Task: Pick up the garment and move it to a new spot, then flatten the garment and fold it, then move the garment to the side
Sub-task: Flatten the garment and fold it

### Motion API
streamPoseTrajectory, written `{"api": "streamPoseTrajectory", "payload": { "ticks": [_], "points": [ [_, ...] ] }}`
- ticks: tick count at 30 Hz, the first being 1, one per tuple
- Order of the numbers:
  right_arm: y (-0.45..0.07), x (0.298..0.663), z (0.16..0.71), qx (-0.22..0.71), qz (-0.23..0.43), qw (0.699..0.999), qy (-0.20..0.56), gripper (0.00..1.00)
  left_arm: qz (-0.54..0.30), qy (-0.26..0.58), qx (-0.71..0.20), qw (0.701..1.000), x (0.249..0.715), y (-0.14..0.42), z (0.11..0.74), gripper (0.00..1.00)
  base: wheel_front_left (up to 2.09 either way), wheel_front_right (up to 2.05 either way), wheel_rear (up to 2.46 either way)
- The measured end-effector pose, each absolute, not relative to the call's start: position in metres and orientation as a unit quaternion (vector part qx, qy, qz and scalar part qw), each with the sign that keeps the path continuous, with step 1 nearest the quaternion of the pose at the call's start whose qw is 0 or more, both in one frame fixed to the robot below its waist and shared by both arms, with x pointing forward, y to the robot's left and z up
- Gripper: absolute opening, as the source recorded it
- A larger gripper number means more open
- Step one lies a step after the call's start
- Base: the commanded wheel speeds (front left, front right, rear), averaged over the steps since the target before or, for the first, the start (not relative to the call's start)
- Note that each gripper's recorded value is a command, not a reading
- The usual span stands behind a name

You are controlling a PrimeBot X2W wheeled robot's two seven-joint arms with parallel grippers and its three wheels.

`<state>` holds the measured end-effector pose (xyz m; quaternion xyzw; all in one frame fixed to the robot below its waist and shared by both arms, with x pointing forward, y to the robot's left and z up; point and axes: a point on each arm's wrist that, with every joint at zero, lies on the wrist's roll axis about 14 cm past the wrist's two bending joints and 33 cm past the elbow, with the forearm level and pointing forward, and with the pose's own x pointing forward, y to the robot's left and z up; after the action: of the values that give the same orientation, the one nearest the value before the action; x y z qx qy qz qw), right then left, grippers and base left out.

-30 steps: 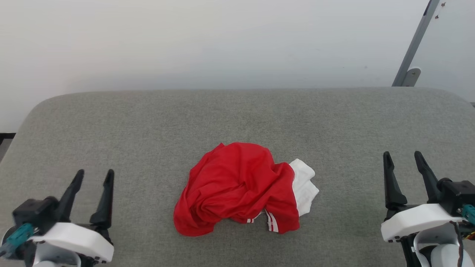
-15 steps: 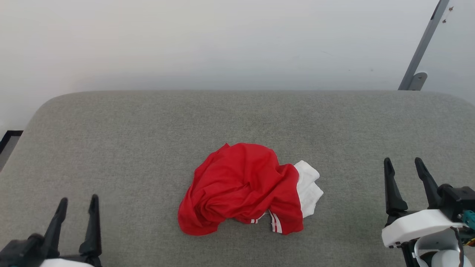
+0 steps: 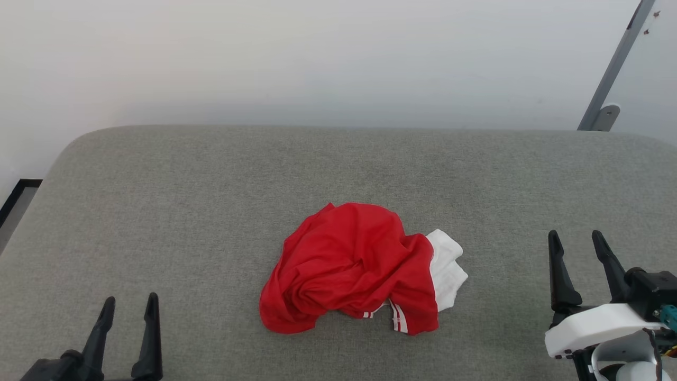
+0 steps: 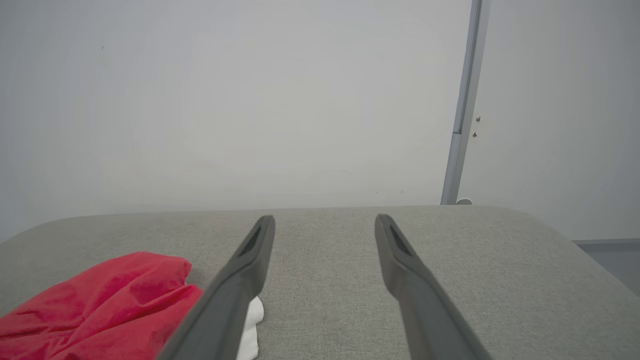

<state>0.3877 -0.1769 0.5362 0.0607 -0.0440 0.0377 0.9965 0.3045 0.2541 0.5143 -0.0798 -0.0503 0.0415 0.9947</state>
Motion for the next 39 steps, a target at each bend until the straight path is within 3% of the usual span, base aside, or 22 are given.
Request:
{"api": "streamPoseTrajectory", "payload": {
  "ticks": [25, 39],
  "points": [
    [-0.169, 0.377, 0.527, 0.072, 0.049, 0.996, -0.032, 1.0, 0.033, -0.065, -0.075, 0.995, 0.308, 0.249, 0.52, 1.0, 0.0, 0.0, 0.0],
    [-0.108, 0.412, 0.471, 0.049, 0.15, 0.976, 0.147, 1.0, 0.057, -0.062, -0.075, 0.994, 0.295, 0.261, 0.517, 1.0, 0.0, 0.0, 0.0]
  ]
}}
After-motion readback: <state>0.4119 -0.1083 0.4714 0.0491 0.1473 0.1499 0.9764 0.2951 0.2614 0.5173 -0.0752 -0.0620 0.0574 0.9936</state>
